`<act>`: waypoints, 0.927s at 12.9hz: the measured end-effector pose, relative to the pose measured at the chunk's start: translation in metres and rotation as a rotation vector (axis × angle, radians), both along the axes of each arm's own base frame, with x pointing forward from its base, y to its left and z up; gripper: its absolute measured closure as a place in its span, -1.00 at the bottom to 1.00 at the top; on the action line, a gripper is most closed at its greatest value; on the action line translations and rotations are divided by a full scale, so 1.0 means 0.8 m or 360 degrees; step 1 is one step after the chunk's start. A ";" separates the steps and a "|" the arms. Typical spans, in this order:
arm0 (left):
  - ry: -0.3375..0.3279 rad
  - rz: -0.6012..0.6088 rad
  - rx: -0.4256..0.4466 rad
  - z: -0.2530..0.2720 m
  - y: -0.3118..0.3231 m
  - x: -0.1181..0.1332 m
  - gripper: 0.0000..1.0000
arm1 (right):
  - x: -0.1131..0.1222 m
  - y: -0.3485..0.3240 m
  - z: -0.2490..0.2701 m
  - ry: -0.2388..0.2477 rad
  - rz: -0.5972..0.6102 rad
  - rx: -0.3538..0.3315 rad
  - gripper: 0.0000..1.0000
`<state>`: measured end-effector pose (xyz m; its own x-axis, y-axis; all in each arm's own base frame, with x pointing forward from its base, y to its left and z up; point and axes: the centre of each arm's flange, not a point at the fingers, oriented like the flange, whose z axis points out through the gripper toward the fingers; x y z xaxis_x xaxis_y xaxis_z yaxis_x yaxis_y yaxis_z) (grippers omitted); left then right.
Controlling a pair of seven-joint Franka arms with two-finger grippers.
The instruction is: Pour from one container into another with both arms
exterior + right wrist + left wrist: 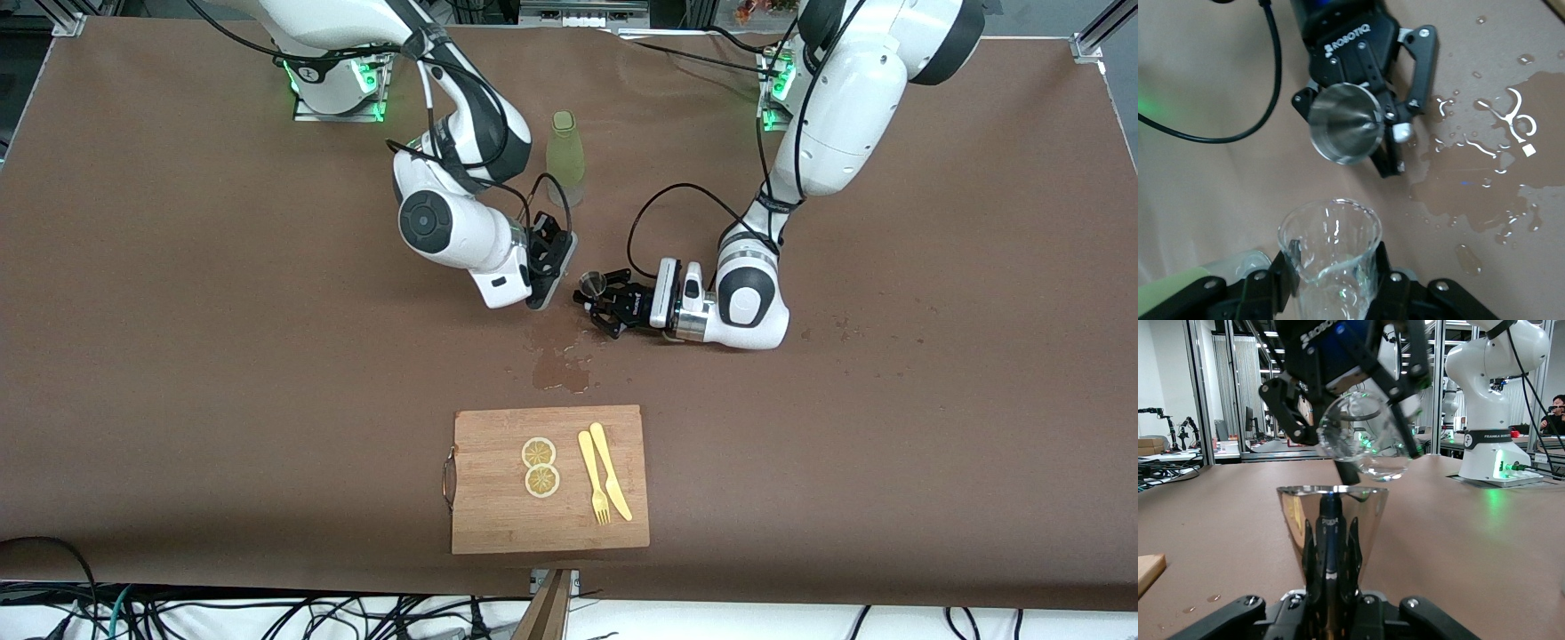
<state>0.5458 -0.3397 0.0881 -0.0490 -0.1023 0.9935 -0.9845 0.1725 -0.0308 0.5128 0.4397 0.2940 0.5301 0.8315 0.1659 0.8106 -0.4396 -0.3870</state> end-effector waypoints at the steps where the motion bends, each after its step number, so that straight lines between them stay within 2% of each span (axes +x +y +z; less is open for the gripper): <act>1: 0.0001 0.0000 -0.0001 -0.002 -0.004 -0.001 0.82 | -0.005 0.006 -0.001 0.0007 -0.0004 -0.0010 0.02; 3: 0.0003 -0.0012 -0.0002 -0.006 -0.012 -0.004 0.82 | -0.015 0.016 -0.003 0.0008 0.0010 -0.0030 0.02; 6: -0.0009 -0.0027 0.0004 -0.009 -0.020 -0.008 0.82 | -0.025 0.025 -0.007 -0.0011 0.0014 -0.0178 0.02; 9: -0.0033 -0.0005 -0.0010 -0.012 -0.022 -0.009 0.82 | -0.023 0.031 -0.004 0.0030 0.0052 -0.0282 0.02; 12: -0.0044 -0.0006 -0.0010 -0.013 -0.023 -0.010 0.82 | -0.018 0.030 -0.004 0.0013 0.0058 -0.0361 0.02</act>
